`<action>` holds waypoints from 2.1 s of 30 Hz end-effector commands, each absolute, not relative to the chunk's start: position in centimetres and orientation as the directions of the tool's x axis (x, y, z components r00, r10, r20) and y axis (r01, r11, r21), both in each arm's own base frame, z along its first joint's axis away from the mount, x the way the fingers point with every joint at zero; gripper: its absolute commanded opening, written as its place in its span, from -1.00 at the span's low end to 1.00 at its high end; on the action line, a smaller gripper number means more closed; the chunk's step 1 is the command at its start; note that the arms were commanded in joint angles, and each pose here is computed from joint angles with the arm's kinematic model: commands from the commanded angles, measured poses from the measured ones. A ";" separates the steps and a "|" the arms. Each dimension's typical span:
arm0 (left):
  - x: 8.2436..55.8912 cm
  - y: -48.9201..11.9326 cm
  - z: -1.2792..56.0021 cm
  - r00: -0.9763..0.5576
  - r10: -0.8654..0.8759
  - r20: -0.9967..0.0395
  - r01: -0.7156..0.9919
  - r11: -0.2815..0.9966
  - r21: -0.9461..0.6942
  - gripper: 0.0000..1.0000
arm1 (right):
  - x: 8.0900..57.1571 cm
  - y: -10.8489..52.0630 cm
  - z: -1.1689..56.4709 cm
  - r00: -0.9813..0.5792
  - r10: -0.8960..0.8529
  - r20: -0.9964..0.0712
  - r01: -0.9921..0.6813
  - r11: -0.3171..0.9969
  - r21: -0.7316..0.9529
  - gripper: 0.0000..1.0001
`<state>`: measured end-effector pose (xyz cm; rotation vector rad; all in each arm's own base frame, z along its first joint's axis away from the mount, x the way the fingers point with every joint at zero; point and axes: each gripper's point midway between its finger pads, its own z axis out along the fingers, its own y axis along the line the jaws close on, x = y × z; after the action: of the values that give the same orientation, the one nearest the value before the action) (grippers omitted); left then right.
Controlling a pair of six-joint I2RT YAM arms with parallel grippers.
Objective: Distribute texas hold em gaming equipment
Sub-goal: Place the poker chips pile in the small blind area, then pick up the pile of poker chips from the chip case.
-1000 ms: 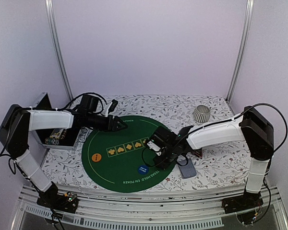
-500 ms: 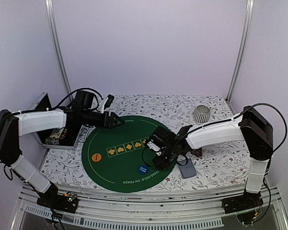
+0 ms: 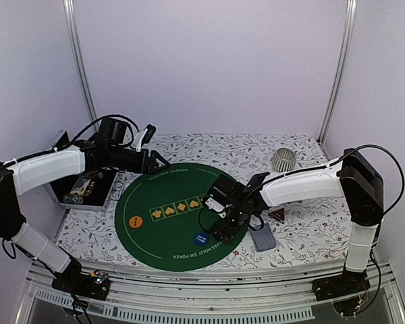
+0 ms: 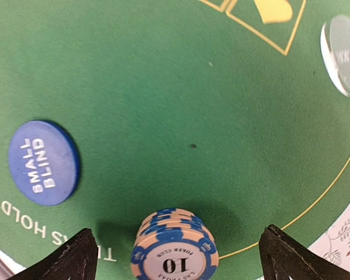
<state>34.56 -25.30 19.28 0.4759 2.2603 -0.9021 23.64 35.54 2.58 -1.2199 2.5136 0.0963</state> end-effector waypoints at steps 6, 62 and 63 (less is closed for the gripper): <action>35.4 -9.5 20.0 -0.834 -0.016 -0.551 0.101 0.978 -0.181 0.28 | 26.2 37.8 15.9 -0.350 -0.664 -0.660 -0.832 0.544 -0.107 0.98; 33.2 12.2 4.7 -0.955 -0.271 -0.123 -0.296 0.899 0.324 -0.36 | 34.2 25.8 15.4 -0.416 -0.515 -0.750 -0.761 0.648 -0.023 0.98; 33.1 12.0 4.6 -0.955 -0.270 -0.121 -0.295 0.902 0.316 -0.36 | 34.2 25.8 15.4 -0.414 -0.516 -0.750 -0.762 0.647 -0.025 0.98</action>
<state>32.47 11.86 4.71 -0.4449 3.0046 0.5402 34.55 25.71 14.70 -0.9809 2.1334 0.3992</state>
